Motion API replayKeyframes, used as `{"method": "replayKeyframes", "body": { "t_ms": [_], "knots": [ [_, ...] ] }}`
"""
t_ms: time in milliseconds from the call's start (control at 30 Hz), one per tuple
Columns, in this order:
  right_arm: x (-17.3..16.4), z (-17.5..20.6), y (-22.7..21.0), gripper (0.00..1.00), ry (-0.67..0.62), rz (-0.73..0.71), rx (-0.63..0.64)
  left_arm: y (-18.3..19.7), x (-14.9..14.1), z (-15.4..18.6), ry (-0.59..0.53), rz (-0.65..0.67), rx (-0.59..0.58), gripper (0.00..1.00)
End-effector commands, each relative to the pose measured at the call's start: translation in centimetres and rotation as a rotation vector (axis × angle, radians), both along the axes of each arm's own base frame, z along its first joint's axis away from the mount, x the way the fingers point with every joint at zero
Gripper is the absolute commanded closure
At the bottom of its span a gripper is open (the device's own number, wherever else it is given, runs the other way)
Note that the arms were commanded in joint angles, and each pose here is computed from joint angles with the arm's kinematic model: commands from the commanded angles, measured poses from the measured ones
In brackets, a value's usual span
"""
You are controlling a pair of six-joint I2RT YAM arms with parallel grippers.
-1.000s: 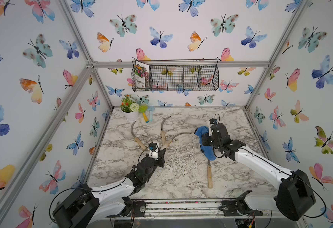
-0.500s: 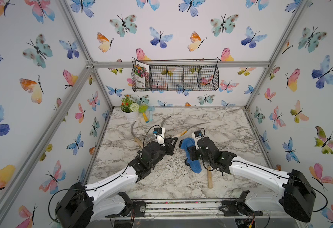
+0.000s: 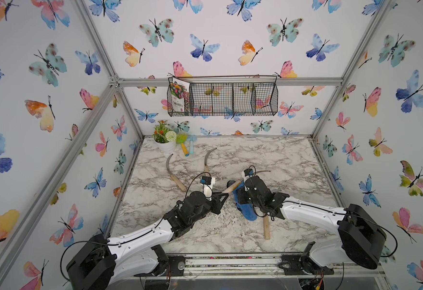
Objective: Wipe small sickles with rags
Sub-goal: Adjust the small sickle.
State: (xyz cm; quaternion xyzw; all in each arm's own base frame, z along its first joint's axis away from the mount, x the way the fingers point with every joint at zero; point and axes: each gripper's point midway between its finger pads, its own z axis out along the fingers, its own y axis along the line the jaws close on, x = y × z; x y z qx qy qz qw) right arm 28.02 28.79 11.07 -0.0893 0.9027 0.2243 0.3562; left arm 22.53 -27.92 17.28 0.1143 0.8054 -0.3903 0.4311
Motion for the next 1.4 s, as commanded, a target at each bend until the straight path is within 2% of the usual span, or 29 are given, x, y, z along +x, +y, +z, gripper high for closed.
{"method": "replayKeyframes", "body": {
  "t_ms": [0, 300, 967, 1267, 1367],
  "knots": [
    [1.5, 2.2, 1.4, 0.97, -0.055, -0.009, 0.072, -1.5, -2.6, 0.4, 0.015, -0.128, -0.033, 1.0],
    [2.1, 3.1, 2.8, 0.98, -0.067, 0.034, 0.079, -2.8, -4.3, -1.9, 0.057, -0.201, 0.012, 1.0],
    [0.4, 4.4, 5.5, 0.98, -0.094, 0.168, 0.118, -3.8, -3.4, -5.2, 0.097, -0.195, 0.094, 1.0],
    [-0.2, 4.2, 5.1, 0.98, -0.089, 0.171, 0.123, -3.4, -2.7, -4.7, 0.072, -0.158, 0.102, 1.0],
    [-0.9, 4.9, 5.5, 0.98, -0.093, 0.206, 0.158, -3.6, -2.7, -4.4, 0.069, -0.161, 0.104, 1.0]
  ]
}}
